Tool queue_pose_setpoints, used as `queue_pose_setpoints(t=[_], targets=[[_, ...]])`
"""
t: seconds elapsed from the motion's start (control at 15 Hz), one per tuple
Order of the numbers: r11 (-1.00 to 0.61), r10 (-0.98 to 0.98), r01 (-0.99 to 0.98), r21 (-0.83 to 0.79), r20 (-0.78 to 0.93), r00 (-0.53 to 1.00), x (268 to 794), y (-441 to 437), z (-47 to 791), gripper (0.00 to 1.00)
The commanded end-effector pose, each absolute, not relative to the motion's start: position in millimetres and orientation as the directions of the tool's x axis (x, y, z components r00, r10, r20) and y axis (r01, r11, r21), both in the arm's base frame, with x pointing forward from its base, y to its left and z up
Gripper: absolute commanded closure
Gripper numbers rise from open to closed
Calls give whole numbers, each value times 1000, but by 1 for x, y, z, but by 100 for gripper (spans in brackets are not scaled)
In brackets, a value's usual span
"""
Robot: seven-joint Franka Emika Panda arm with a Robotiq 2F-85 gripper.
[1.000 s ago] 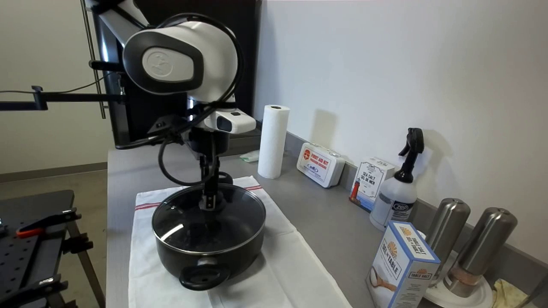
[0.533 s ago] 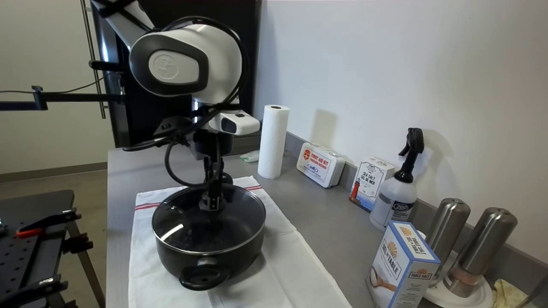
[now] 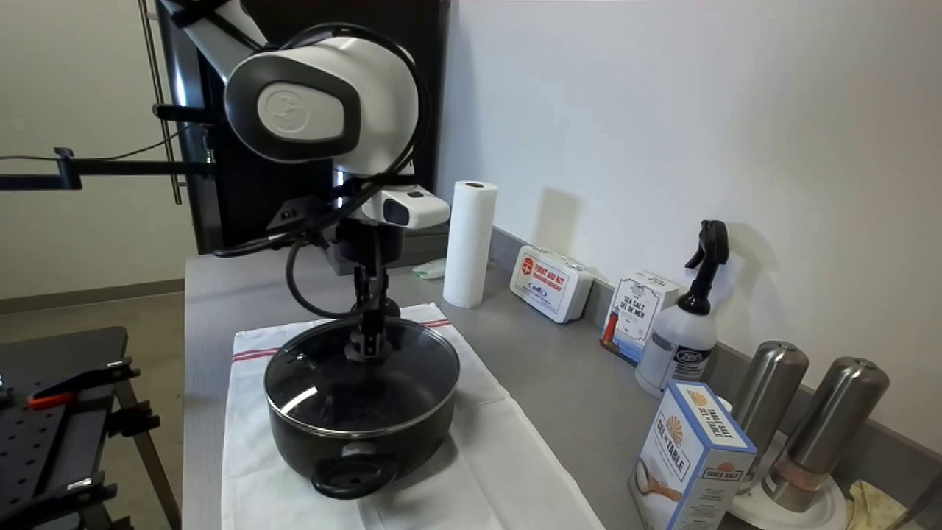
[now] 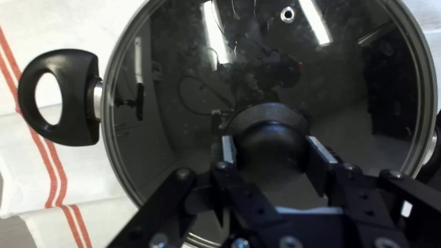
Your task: Remove the glass lid from the black pot.
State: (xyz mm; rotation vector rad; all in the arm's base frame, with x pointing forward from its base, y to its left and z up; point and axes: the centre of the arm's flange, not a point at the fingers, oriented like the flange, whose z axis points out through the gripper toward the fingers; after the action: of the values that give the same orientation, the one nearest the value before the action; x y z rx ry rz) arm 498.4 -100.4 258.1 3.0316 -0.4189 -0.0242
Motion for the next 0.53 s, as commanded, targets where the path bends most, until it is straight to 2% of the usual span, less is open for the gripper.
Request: queue_pose_setpoints(t=[0.0, 0.47], targets=[[-957, -281, -283, 68, 44, 959, 493, -98, 280, 74], [-958, -280, -285, 32, 120, 952, 474, -93, 336, 74]])
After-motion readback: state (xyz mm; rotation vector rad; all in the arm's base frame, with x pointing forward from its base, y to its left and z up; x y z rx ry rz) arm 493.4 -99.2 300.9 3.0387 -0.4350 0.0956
